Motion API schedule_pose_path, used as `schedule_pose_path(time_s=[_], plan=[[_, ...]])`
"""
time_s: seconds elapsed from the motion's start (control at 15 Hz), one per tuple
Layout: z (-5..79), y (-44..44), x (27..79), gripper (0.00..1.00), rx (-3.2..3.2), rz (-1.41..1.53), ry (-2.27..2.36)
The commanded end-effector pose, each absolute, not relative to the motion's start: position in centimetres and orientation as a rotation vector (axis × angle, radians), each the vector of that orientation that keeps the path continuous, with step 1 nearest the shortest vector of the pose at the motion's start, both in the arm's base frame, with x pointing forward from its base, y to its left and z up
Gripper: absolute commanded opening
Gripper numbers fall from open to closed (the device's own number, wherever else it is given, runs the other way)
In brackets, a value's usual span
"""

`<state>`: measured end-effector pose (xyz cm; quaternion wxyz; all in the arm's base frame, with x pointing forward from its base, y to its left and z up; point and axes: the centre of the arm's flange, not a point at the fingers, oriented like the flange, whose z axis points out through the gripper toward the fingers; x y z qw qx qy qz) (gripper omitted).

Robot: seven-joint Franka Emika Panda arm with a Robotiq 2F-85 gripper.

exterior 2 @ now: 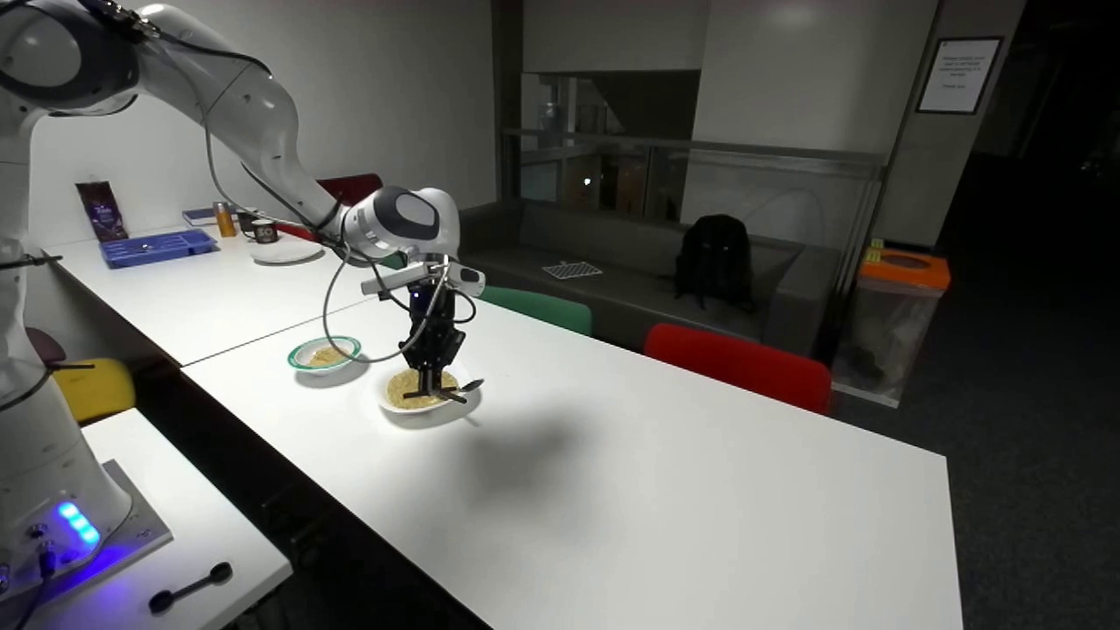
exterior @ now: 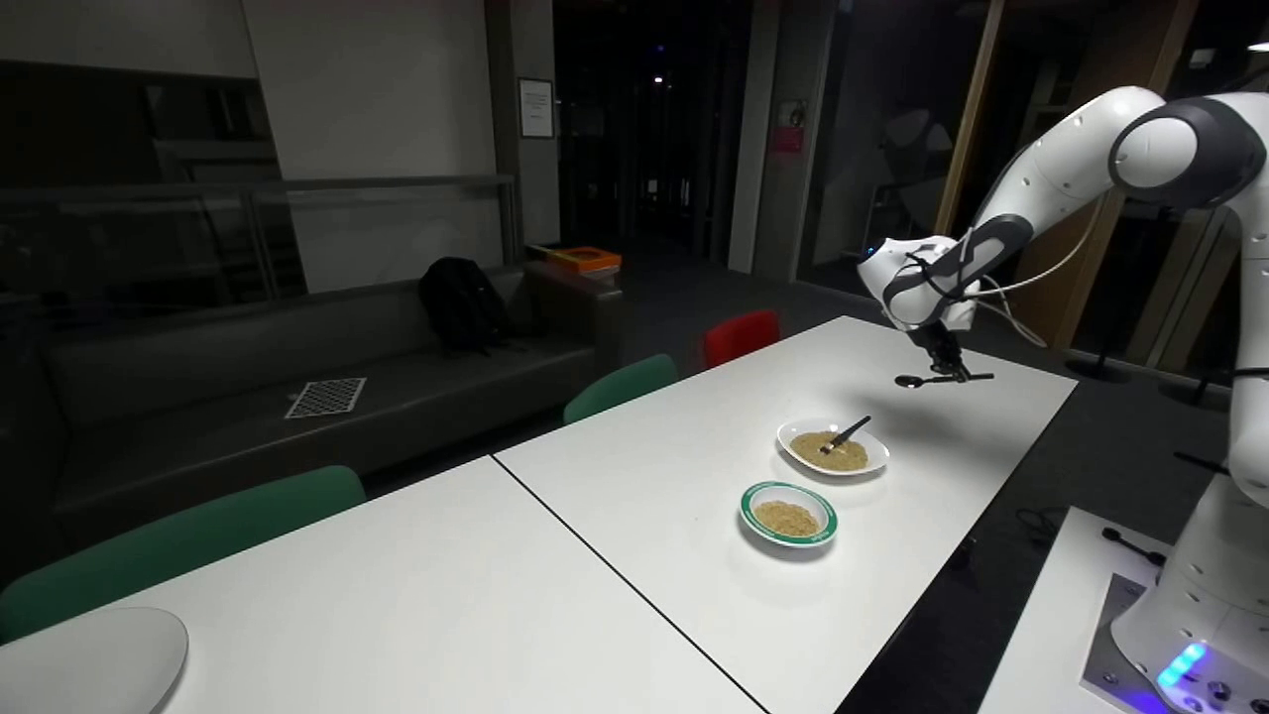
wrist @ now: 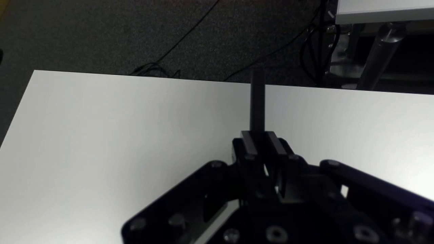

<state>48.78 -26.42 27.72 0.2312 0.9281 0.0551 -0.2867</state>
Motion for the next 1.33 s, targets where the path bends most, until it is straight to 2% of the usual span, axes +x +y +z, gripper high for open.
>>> schedule_pose_path(time_s=[0.0, 1.07, 1.13, 1.27], plan=[[28.5, -23.1, 48.4, 0.03, 2.507, -0.814, 0.182], [23.1, -16.6, 50.3, 0.03, 2.465, -0.995, 0.371], [23.0, -16.8, 50.5, 0.12, 2.48, -0.95, 0.373], [22.2, -16.8, 50.4, 0.12, 2.476, -0.97, 0.38]])
